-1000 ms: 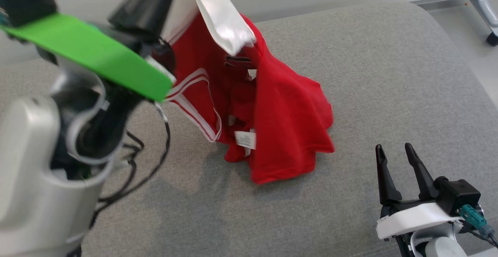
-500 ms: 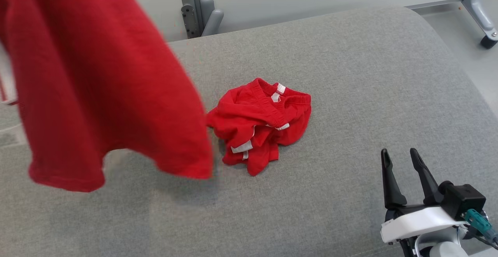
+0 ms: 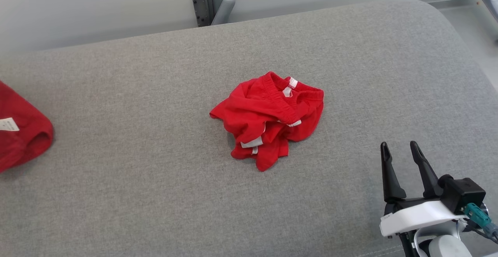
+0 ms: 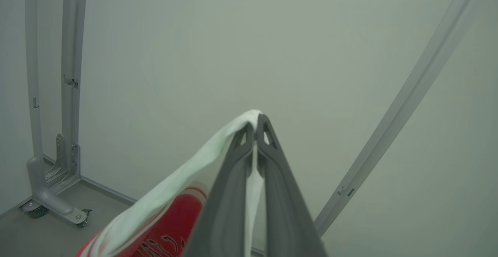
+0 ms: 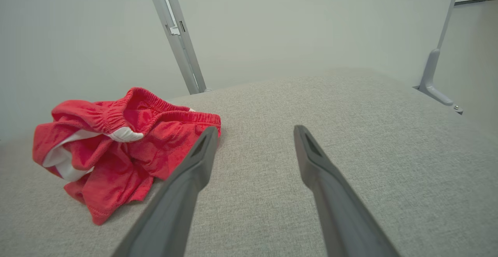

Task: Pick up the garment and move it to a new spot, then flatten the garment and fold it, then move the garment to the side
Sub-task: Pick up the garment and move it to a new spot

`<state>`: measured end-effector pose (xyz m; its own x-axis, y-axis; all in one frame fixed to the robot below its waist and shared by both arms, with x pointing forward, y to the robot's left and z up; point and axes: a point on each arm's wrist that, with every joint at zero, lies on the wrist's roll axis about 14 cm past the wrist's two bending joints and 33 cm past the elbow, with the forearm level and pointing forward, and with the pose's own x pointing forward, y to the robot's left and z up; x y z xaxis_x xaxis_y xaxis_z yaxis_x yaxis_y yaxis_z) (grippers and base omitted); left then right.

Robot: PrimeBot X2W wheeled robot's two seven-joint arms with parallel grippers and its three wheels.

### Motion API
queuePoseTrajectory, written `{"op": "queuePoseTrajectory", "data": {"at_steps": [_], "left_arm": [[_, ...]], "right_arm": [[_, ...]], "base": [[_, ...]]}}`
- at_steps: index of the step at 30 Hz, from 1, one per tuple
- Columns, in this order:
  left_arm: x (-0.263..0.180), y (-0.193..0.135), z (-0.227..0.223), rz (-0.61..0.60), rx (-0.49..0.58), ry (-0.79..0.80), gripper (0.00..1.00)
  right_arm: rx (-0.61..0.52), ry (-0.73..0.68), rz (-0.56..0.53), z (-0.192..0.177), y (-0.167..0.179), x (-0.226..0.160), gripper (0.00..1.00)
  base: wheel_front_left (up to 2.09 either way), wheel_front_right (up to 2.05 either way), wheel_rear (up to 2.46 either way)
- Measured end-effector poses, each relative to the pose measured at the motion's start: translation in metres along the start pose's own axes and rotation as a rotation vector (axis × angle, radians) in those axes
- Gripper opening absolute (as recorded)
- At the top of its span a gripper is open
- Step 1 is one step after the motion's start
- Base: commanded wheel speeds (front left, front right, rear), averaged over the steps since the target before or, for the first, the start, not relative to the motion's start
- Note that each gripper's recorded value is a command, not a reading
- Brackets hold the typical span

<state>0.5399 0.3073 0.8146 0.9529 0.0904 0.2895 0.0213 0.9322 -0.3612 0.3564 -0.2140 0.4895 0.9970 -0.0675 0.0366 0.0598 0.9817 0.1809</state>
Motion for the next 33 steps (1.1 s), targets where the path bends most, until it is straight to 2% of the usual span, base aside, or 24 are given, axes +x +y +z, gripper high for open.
{"op": "queuePoseTrajectory", "data": {"at_steps": [4, 7, 15, 19, 20, 21, 22, 25, 28, 33], "left_arm": [[-0.006, 0.045, -0.065, 0.103, 0.004, 0.133, 0.00], [-0.020, 0.074, -0.122, 0.182, -0.038, 0.234, 0.00], [-0.089, 0.130, -0.260, 0.388, -0.132, 0.405, 0.00], [-0.097, 0.136, -0.275, 0.415, -0.142, 0.389, 0.00], [-0.098, 0.137, -0.277, 0.419, -0.142, 0.387, 0.30], [-0.100, 0.139, -0.279, 0.427, -0.141, 0.391, 0.69], [-0.103, 0.142, -0.280, 0.436, -0.141, 0.401, 1.00], [-0.111, 0.142, -0.284, 0.439, -0.124, 0.431, 1.00], [-0.104, 0.137, -0.263, 0.402, -0.077, 0.345, 1.00], [-0.096, 0.092, -0.239, 0.193, 0.094, 0.236, 1.00]], "right_arm": [[-0.006, 0.006, 0.018, -0.003, 0.005, 0.008, 1.00], [-0.006, 0.009, 0.034, -0.005, 0.010, 0.015, 1.00], [-0.011, 0.040, 0.054, -0.015, 0.017, 0.023, 1.00], [-0.027, 0.050, 0.038, -0.018, 0.011, 0.021, 1.00], [-0.030, 0.052, 0.033, -0.019, 0.009, 0.021, 1.00], [-0.031, 0.051, 0.031, -0.018, 0.008, 0.021, 1.00], [-0.036, 0.050, 0.031, -0.018, 0.008, 0.020, 1.00], [-0.041, 0.043, 0.027, -0.015, 0.006, 0.018, 1.00], [-0.042, 0.030, 0.030, -0.010, 0.007, 0.014, 1.00], [-0.050, -0.031, 0.039, 0.010, 0.010, 0.010, 1.00]], "base": [[0.00, 0.00, 0.00], [0.00, 0.00, 0.00], [0.00, 0.00, 0.00], [0.00, 0.00, 0.00], [0.00, 0.00, 0.00], [0.00, 0.00, 0.00], [0.00, 0.00, 0.00], [0.00, 0.00, 0.00], [0.00, 0.00, 0.00], [0.00, 0.00, 0.00]]}}
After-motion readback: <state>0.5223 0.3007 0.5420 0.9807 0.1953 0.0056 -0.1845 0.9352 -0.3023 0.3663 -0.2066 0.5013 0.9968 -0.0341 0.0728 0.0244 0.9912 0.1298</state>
